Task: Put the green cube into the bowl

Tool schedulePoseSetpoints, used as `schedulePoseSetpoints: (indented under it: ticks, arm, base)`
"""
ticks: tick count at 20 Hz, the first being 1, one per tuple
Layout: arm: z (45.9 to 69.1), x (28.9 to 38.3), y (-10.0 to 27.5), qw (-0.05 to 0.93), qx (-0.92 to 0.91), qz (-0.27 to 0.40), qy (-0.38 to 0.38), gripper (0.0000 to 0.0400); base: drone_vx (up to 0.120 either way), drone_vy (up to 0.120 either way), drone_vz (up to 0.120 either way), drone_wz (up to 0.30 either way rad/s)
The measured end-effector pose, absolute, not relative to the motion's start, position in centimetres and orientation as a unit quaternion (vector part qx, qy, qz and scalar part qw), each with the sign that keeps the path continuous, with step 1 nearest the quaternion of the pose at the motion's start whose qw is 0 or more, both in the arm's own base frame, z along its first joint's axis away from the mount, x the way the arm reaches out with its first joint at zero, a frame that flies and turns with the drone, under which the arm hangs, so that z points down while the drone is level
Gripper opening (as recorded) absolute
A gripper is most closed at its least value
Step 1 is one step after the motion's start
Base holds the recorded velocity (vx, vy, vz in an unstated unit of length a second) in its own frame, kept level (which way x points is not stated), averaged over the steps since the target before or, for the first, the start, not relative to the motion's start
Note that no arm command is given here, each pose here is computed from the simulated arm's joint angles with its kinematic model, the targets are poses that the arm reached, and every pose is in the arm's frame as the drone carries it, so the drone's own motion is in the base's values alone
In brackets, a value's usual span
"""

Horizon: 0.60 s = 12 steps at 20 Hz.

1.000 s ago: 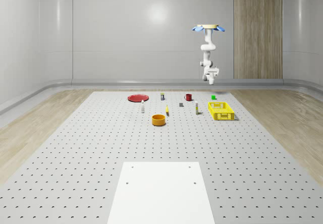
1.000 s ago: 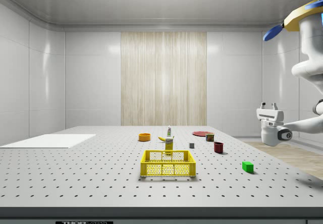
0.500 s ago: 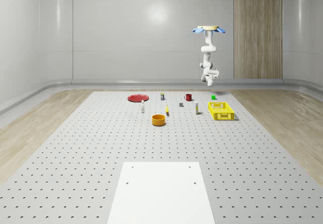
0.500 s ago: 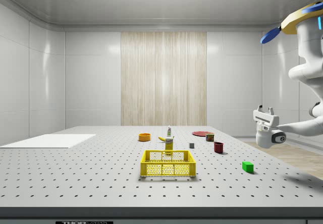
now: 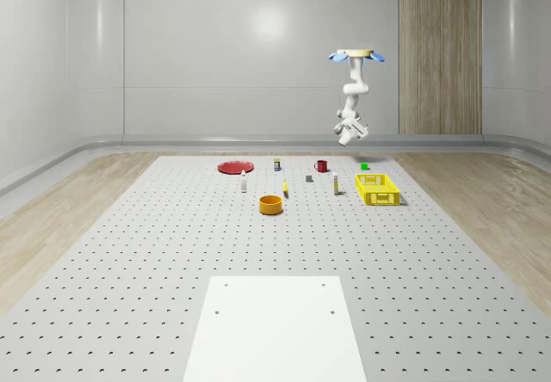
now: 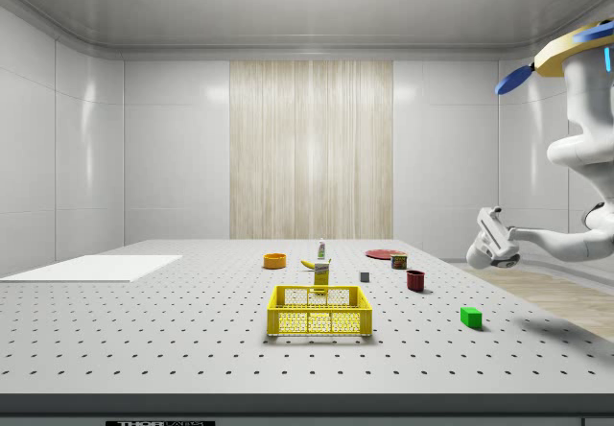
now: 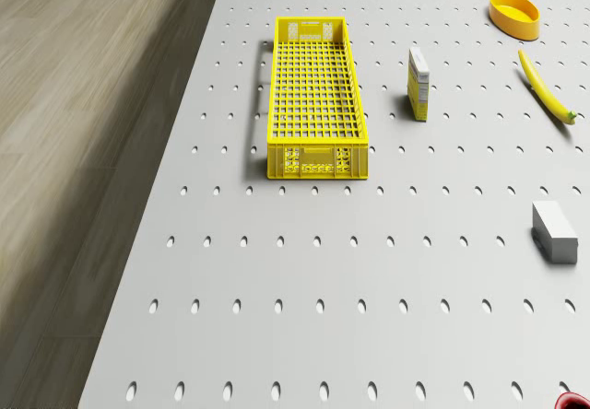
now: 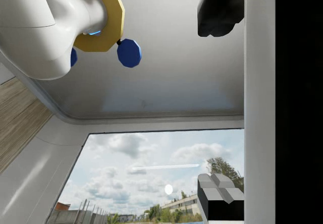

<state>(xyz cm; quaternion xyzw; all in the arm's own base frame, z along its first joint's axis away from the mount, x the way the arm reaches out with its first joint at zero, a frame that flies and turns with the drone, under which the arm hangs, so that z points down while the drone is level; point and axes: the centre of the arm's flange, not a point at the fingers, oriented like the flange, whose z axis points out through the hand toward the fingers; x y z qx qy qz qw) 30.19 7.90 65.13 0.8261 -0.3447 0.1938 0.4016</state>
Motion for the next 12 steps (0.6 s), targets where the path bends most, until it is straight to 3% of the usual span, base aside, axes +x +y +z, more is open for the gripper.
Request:
schedulePoseSetpoints:
  ticks: [4, 7, 12]
  arm:
    - [59.2, 30.38, 9.9, 0.643, 0.654, 0.288, -0.276, 0.0400]
    - [54.4, 30.54, 8.6, 0.788, 0.470, 0.342, -0.201, 0.0400]
    - [50.3, 30.68, 4.5, 0.896, 0.216, 0.377, -0.096, 0.0400]
  base:
    - [0.120, 0.000, -0.120, 0.000]
    - [0.120, 0.000, -0.120, 0.000]
    - [0.120, 0.000, -0.120, 0.000]
